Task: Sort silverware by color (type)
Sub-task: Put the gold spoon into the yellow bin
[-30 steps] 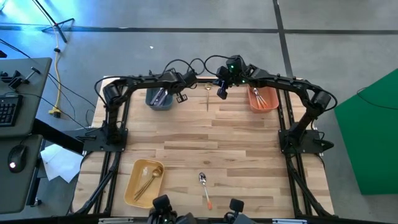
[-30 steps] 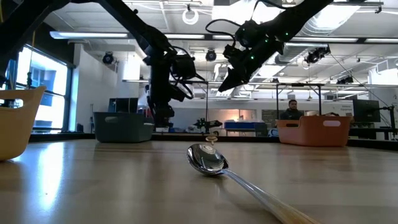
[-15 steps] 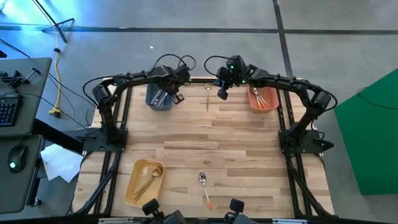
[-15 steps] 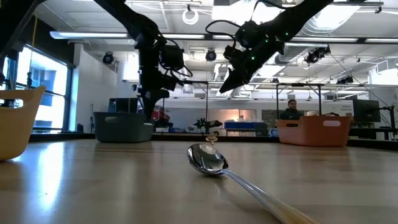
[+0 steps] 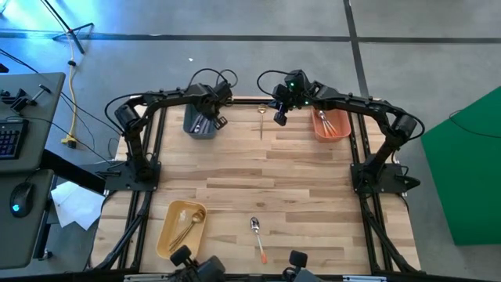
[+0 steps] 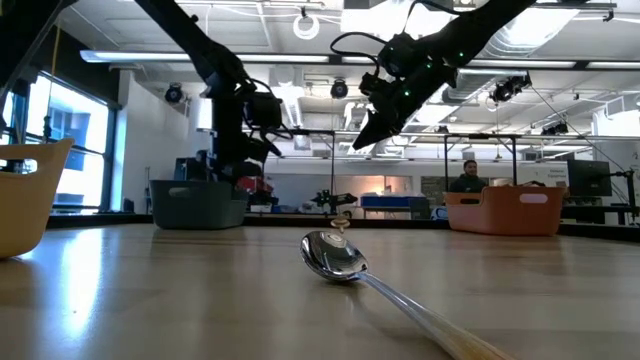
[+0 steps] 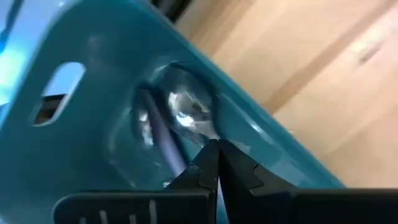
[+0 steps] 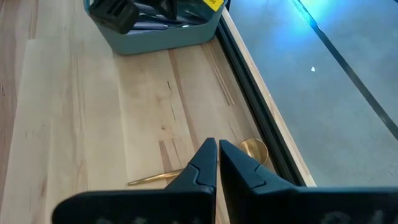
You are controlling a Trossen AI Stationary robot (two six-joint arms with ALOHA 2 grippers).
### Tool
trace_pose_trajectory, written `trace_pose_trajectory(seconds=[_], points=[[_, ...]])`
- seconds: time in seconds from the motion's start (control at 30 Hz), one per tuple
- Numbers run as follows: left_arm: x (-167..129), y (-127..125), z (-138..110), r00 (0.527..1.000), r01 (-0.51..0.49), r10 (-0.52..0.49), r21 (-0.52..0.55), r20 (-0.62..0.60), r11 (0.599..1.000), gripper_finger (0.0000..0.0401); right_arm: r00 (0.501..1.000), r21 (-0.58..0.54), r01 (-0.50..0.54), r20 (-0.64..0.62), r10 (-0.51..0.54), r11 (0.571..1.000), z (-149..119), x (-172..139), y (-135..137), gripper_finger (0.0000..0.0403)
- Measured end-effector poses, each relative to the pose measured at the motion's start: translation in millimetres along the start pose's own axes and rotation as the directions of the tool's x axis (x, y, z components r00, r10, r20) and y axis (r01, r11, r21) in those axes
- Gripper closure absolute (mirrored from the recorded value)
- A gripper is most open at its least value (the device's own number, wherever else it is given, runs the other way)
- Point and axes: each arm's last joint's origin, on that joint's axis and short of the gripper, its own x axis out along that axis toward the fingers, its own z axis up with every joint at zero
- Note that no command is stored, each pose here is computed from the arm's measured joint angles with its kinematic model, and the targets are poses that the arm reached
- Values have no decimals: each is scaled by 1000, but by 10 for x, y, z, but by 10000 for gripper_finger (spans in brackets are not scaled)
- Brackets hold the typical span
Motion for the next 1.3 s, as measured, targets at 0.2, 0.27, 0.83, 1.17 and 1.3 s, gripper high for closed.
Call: trace_pose_trajectory(seconds=[0.2, 0.27, 0.83, 1.17, 1.3], points=[[-73, 81, -8, 999, -50, 50, -19, 17, 999, 401, 1000, 65, 9, -25, -7, 998, -21, 0, 4, 401], [-172, 103, -6, 997, -43, 45, -35, 55, 998, 401, 998, 130, 29, -66, -20, 991, -52, 1, 19, 399], [-802, -90, -873, 621, 338, -208, -18, 756, 941, 400, 957, 530, 281, -212, -196, 800, -11, 555, 447, 260], [-766, -68, -1346, 551, 360, -192, -23, 812, 932, 400, 893, 545, 416, -397, -212, 728, 73, 1071, 276, 256], [-736, -69, -1425, 532, 362, -186, -23, 826, 932, 400, 859, 533, 459, -470, -203, 711, 62, 1234, 155, 261]])
